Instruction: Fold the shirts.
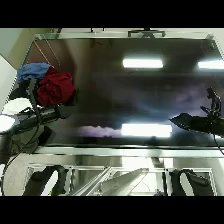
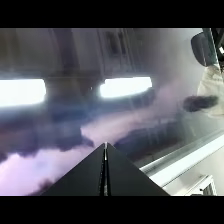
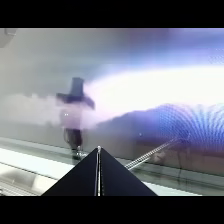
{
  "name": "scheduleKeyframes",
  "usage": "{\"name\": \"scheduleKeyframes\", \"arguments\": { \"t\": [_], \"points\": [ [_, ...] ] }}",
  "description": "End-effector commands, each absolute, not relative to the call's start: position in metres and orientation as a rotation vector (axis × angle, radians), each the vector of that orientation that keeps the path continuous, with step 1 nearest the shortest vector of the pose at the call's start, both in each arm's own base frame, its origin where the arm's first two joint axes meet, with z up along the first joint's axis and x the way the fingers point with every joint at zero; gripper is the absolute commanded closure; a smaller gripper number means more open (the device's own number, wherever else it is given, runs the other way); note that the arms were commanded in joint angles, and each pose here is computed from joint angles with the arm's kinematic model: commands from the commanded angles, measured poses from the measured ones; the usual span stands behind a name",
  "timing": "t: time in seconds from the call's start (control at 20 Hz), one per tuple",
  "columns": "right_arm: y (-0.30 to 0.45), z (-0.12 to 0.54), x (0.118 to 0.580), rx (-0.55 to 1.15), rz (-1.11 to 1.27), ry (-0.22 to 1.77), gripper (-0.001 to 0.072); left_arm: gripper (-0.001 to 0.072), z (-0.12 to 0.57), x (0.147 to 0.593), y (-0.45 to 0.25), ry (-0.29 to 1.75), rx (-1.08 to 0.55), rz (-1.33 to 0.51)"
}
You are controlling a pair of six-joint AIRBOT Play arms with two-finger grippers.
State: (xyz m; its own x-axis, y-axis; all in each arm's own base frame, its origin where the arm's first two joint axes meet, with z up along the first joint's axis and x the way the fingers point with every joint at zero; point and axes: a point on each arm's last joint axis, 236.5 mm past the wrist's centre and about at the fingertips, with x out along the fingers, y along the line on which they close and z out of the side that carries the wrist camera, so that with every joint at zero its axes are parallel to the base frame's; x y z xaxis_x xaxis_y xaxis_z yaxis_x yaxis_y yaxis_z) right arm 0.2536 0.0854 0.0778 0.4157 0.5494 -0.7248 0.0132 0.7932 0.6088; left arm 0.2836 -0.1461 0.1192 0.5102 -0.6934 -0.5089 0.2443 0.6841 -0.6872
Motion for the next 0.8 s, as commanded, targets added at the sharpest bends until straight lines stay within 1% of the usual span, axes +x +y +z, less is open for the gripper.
{"name": "scheduleKeyframes", "arguments": {
  "t": [0.0, 0.75],
  "points": [
    [0.0857, 0.0773, 0.2531, 0.589, 0.363, 1.105, 0.0689, 0.0688, 0.1174, 0.2833, -0.1459, 0.861, -0.590, -0.602],
    [0.0864, 0.0774, 0.2531, 0.592, 0.365, 1.105, 0.0688, 0.0688, 0.1102, 0.2809, -0.1461, 0.879, -0.598, -0.599]
  ]
}}
